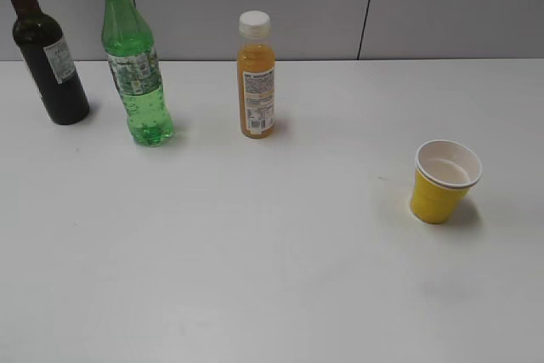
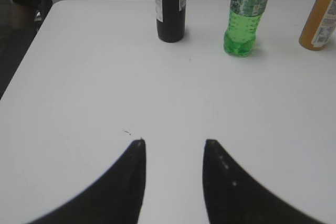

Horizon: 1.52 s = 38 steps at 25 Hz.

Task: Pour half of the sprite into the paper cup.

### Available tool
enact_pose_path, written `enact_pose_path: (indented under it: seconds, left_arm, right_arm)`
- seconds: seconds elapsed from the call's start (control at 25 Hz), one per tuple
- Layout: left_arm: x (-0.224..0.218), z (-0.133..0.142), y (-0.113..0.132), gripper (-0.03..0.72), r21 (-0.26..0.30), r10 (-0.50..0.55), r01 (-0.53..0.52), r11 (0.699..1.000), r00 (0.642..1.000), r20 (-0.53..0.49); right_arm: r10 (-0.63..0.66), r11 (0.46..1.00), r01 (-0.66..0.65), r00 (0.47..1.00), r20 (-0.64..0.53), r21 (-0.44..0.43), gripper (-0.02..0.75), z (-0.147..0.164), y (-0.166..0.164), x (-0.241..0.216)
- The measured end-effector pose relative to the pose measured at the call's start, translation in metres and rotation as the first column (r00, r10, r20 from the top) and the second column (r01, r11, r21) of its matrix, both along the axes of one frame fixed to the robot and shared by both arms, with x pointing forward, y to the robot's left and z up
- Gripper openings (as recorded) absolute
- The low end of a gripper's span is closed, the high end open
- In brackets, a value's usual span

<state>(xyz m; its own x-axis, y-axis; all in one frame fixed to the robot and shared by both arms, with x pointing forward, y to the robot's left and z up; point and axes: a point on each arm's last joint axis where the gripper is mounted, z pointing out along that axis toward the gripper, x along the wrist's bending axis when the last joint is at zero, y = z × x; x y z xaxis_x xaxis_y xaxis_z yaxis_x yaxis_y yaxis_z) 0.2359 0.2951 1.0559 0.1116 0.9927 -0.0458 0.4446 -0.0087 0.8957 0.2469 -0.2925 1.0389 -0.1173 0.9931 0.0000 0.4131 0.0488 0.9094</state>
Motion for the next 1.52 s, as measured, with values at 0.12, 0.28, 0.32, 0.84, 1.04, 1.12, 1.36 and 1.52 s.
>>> enact_pose_path:
  seconds: [0.12, 0.28, 0.32, 0.84, 1.04, 1.12, 1.36, 1.52]
  left_arm:
    - [0.000, 0.000, 0.000, 0.283, 0.000, 0.000, 0.000, 1.000, 1.000, 0.000]
    - [0.000, 0.000, 0.000, 0.283, 0.000, 0.000, 0.000, 1.000, 1.000, 0.000]
    - [0.000, 0.000, 0.000, 0.283, 0.000, 0.000, 0.000, 1.000, 1.000, 0.000]
    - [0.000, 0.000, 0.000, 0.283, 0.000, 0.000, 0.000, 1.000, 1.000, 0.000]
    - [0.000, 0.000, 0.000, 0.283, 0.000, 0.000, 0.000, 1.000, 1.000, 0.000]
    - [0.000, 0.000, 0.000, 0.283, 0.000, 0.000, 0.000, 1.000, 1.000, 0.000]
    - [0.000, 0.000, 0.000, 0.283, 0.000, 0.000, 0.000, 1.000, 1.000, 0.000]
    - [0.000, 0.000, 0.000, 0.283, 0.000, 0.000, 0.000, 1.000, 1.000, 0.000]
  right_arm:
    - [-0.005, 1.000, 0.004, 0.997, 0.073, 0.007, 0.591, 0.009, 0.000, 0.001]
    - [-0.009, 1.000, 0.004, 0.987, 0.162, 0.028, 0.591, 0.020, 0.000, 0.007]
    - [-0.009, 0.999, 0.003, 0.987, 0.162, 0.033, 0.591, 0.021, 0.001, 0.010]
    - [-0.026, 1.000, 0.022, 0.977, 0.213, 0.020, 0.591, 0.038, 0.002, 0.072]
    - [-0.044, 0.999, 0.037, 0.981, 0.189, 0.039, 0.591, 0.031, 0.002, 0.100]
    - [-0.053, 0.998, 0.046, 0.981, 0.186, 0.041, 0.591, 0.023, 0.002, 0.110]
    - [-0.079, 0.997, 0.074, 0.984, 0.159, 0.036, 0.591, -0.014, 0.000, 0.122]
    - [-0.068, 0.997, 0.065, 0.988, 0.138, 0.029, 0.591, -0.034, 0.002, 0.123]
